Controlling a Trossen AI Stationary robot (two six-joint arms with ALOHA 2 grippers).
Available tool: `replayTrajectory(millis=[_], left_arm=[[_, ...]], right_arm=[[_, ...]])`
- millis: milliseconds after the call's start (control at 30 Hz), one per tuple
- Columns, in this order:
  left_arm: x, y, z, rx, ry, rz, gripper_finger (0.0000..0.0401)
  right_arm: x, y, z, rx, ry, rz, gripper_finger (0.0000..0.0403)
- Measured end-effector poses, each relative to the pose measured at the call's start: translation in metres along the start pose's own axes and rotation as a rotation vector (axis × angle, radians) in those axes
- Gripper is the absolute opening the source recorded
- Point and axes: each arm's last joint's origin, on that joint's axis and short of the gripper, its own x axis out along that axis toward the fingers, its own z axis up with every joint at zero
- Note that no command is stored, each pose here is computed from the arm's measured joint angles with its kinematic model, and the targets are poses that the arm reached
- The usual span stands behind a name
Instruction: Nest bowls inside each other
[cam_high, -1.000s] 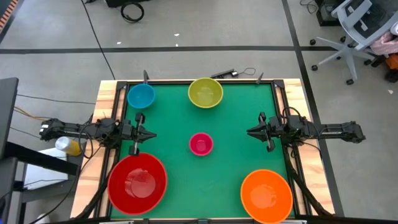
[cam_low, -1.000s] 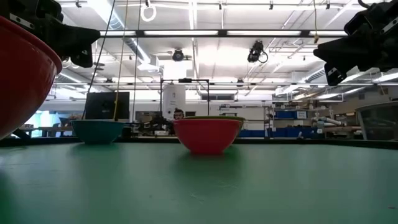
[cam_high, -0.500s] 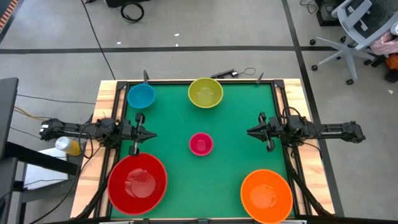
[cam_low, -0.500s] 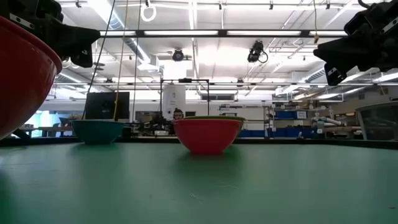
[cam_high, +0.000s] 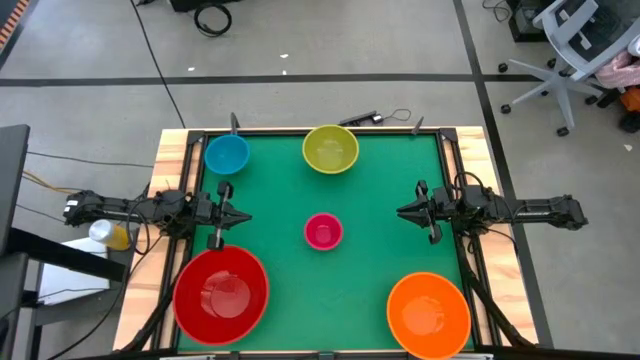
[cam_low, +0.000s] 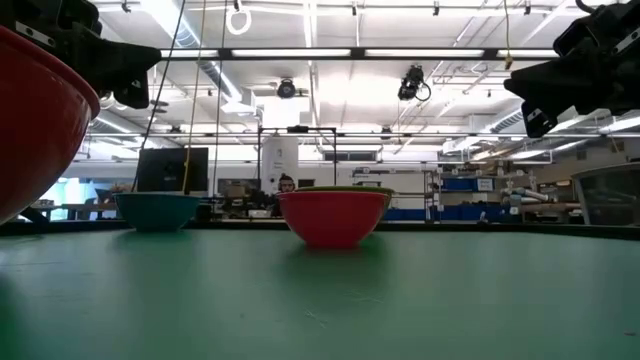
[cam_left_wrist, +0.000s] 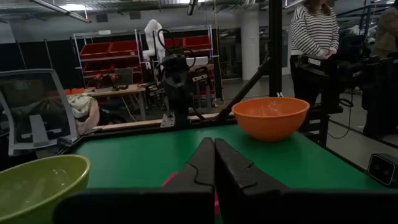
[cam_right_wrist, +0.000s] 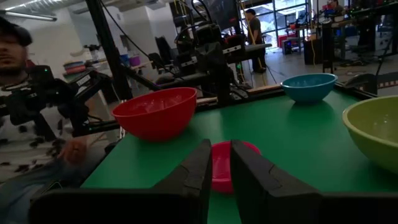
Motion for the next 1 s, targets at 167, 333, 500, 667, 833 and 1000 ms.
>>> replayTrajectory(millis=[167, 333, 500, 667, 833, 1000], left_arm=[[0.000, 0.000, 0.000, 0.000, 0.000, 0.000, 0.0002], [0.000, 0.000, 0.000, 0.000, 0.000, 0.000, 0.0002], [0.000, 0.000, 0.002, 0.037, -0.023, 0.002, 0.0002], [0.000, 0.000, 0.003, 0.039, -0.026, 0.003, 0.0002], [0.000, 0.000, 0.003, 0.035, -0.030, 0.003, 0.0002], [0.000, 0.000, 0.006, 0.036, -0.059, 0.006, 0.0002]], right_arm=[[0.000, 0.000, 0.000, 0.000, 0.000, 0.000, 0.0064], [0.000, 0.000, 0.000, 0.000, 0.000, 0.000, 0.0064], [0.000, 0.000, 0.000, 0.000, 0.000, 0.000, 0.0064], [0.000, -0.001, 0.001, -0.110, -0.020, -0.027, 0.0064], [0.000, 0.000, 0.009, -0.160, -0.104, -0.056, 0.0064], [-0.003, 0.002, 0.022, -0.094, -0.249, -0.077, 0.0064]])
